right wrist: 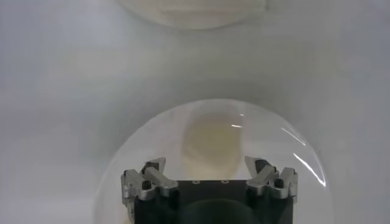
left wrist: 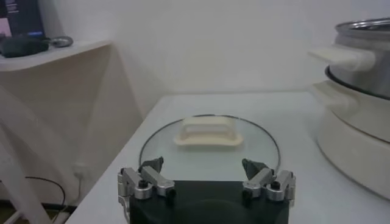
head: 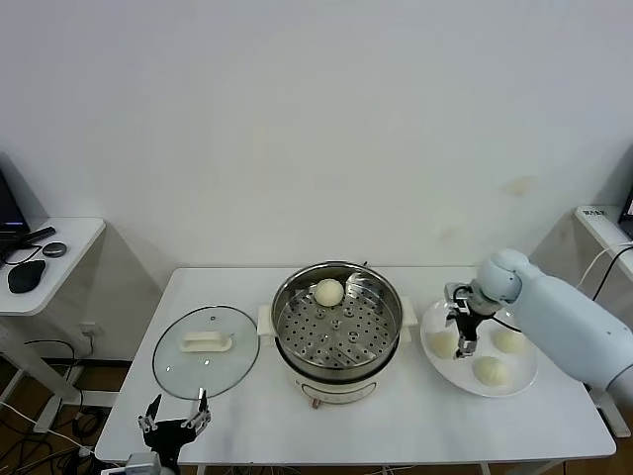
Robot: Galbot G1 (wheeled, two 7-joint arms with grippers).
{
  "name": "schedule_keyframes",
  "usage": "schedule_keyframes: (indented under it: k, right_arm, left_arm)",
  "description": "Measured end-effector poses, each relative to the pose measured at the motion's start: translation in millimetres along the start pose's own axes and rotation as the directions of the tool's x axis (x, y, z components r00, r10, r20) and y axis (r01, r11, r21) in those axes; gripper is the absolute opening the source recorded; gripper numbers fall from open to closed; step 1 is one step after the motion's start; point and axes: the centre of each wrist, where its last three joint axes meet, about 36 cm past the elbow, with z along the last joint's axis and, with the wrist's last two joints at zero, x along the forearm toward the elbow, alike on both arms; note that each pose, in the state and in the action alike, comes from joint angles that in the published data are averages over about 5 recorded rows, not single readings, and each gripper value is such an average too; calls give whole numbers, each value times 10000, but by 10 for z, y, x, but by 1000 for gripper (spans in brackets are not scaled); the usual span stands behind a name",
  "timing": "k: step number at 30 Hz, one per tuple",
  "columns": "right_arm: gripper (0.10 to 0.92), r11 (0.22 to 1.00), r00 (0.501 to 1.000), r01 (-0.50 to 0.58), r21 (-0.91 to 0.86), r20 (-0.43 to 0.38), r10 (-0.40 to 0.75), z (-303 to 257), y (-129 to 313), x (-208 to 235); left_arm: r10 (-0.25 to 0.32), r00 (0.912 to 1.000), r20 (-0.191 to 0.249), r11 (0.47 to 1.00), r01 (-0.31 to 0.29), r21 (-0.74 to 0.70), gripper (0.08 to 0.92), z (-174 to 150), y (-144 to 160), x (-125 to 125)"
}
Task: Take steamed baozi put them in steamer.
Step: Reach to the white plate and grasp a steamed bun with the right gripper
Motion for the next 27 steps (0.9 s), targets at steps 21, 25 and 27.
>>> schedule_keyframes:
  k: [21, 25, 27]
  right_arm:
    - [823, 9997, 9998, -204, -137, -50, 204, -7, 12, -170]
    - [821, 9996, 9998, -219, -202, -27, 218, -2, 2, -178]
    - [807, 9995, 9998, -210, -220, -28, 209, 0, -1, -184]
  left_arm:
    - [9, 10000, -29, 10000, -9, -38, 823, 13, -11, 15]
    - [6, 10000, -31, 10000, -6, -36, 823, 14, -11, 12]
    - [6, 10000, -31, 10000, -6, -32, 823, 14, -13, 12]
